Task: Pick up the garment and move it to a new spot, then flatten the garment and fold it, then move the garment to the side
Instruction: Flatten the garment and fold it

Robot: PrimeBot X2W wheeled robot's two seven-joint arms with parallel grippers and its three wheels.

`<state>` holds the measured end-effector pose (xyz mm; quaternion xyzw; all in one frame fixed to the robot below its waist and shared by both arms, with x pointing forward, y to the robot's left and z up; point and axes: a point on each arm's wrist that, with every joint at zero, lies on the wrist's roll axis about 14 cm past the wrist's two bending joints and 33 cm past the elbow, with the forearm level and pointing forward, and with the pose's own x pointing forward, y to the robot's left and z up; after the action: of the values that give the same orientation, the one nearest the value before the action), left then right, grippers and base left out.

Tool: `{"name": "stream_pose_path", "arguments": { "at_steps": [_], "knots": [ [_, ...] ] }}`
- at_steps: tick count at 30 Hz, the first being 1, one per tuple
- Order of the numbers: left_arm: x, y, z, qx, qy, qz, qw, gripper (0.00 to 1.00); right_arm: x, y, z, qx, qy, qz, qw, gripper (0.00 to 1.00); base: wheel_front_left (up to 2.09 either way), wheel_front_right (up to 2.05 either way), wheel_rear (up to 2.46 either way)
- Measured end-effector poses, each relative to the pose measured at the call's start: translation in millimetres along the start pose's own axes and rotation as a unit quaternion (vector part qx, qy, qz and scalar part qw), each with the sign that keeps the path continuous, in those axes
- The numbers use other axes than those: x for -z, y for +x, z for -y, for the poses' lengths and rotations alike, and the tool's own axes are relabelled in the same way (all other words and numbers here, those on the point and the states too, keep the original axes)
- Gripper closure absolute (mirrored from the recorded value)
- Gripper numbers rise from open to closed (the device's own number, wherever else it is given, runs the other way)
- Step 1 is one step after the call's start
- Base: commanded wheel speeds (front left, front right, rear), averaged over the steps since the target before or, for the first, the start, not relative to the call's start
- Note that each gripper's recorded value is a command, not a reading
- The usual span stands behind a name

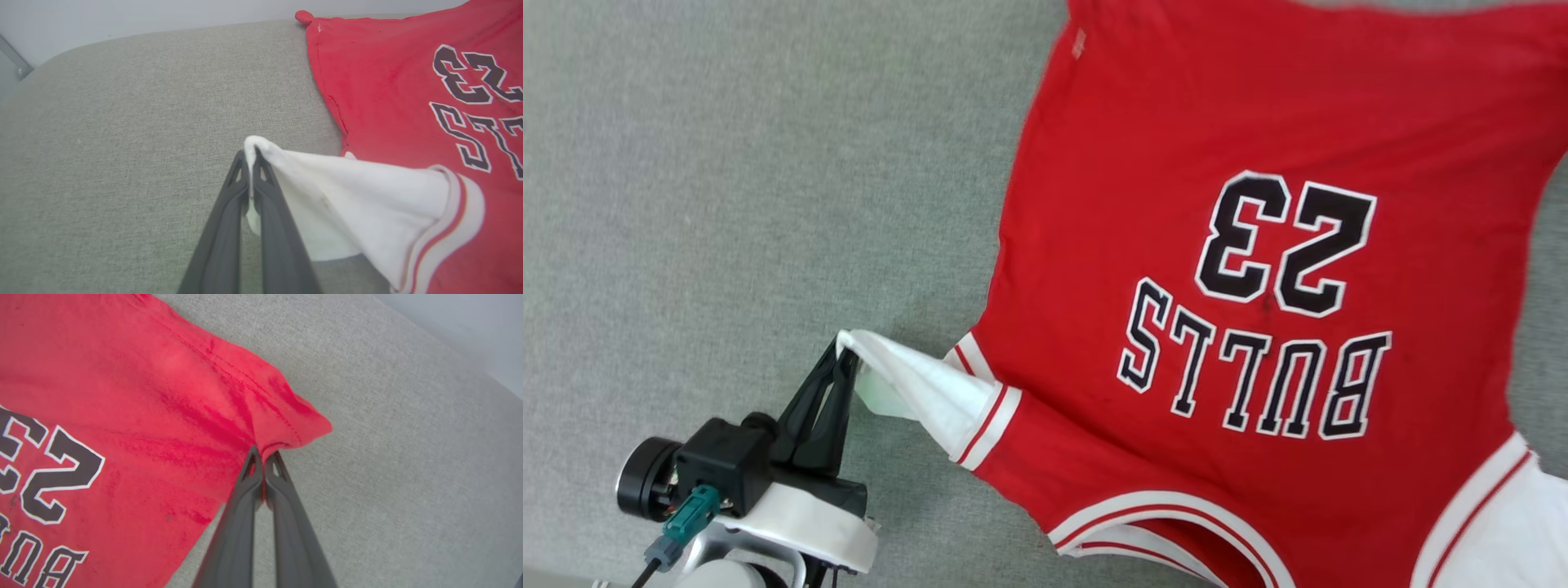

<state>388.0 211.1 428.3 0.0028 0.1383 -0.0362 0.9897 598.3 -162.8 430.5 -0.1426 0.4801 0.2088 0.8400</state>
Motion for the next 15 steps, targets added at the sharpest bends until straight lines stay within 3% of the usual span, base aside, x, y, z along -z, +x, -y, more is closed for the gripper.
{"name": "stream_pose_path", "arguments": {
  "at_steps": [4,7,8,15],
  "knots": [
    [-9,-8,4,0.005,-0.007,0.013,1.000,1.00,28,-39,9,0.013,-0.023,-0.005,1.000,1.00,0.00,0.00,0.00],
    [-12,-15,7,0.013,-0.007,0.016,1.000,1.00,73,-61,15,0.019,-0.034,-0.042,0.998,1.00,0.00,0.00,0.00],
    [-15,-21,9,0.015,-0.006,0.020,1.000,1.00,109,-84,17,0.016,-0.027,-0.060,0.998,1.00,0.00,0.00,0.00],
    [-21,-30,18,0.028,-0.002,0.030,0.999,1.00,216,-110,0,-0.014,0.028,-0.120,0.992,1.00,0.00,0.00,0.00]
  ]
}}
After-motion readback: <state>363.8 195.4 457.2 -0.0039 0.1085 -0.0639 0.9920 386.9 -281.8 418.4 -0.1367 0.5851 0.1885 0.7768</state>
